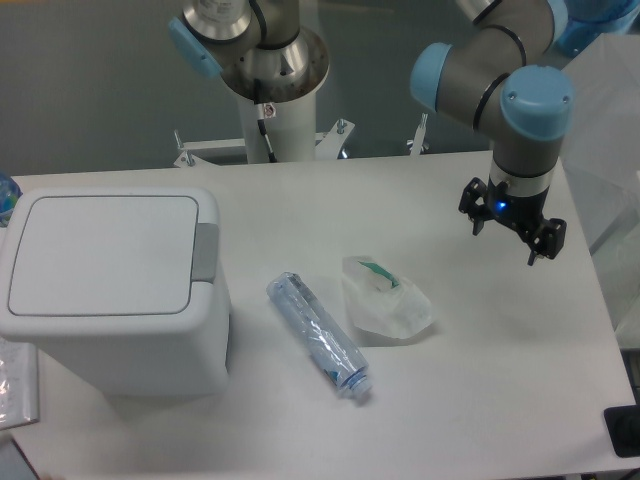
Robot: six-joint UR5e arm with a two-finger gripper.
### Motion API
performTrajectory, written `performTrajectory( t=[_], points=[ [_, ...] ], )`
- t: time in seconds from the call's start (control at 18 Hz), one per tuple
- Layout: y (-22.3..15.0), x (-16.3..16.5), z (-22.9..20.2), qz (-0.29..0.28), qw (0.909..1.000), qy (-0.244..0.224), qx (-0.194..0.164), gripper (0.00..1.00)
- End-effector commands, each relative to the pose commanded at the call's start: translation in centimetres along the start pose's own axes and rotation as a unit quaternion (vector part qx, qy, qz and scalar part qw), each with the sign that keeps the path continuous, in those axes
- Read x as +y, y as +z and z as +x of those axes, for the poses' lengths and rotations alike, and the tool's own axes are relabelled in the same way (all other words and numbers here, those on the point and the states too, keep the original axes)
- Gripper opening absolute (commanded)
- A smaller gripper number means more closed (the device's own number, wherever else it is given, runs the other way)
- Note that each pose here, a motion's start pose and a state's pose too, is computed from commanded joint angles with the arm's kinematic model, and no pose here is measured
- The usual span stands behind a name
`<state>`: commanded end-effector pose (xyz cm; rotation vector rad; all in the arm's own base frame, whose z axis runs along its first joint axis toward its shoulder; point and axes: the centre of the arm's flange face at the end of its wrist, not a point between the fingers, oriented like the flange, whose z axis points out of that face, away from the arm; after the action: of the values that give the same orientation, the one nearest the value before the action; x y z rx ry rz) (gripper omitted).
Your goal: Open the trash can
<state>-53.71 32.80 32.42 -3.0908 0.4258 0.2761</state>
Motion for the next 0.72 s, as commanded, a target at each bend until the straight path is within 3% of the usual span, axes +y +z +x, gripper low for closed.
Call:
performTrajectory(
  t=[0.5, 0.72],
  points=[
    [1.0, -2.6, 1.9, 0.021, 0.9996, 0.015, 0.013, 1.00],
    [-0.3, -4.6, 2.9, 0.099, 0.9924, -0.070, 0.023, 1.00]
  ],
)
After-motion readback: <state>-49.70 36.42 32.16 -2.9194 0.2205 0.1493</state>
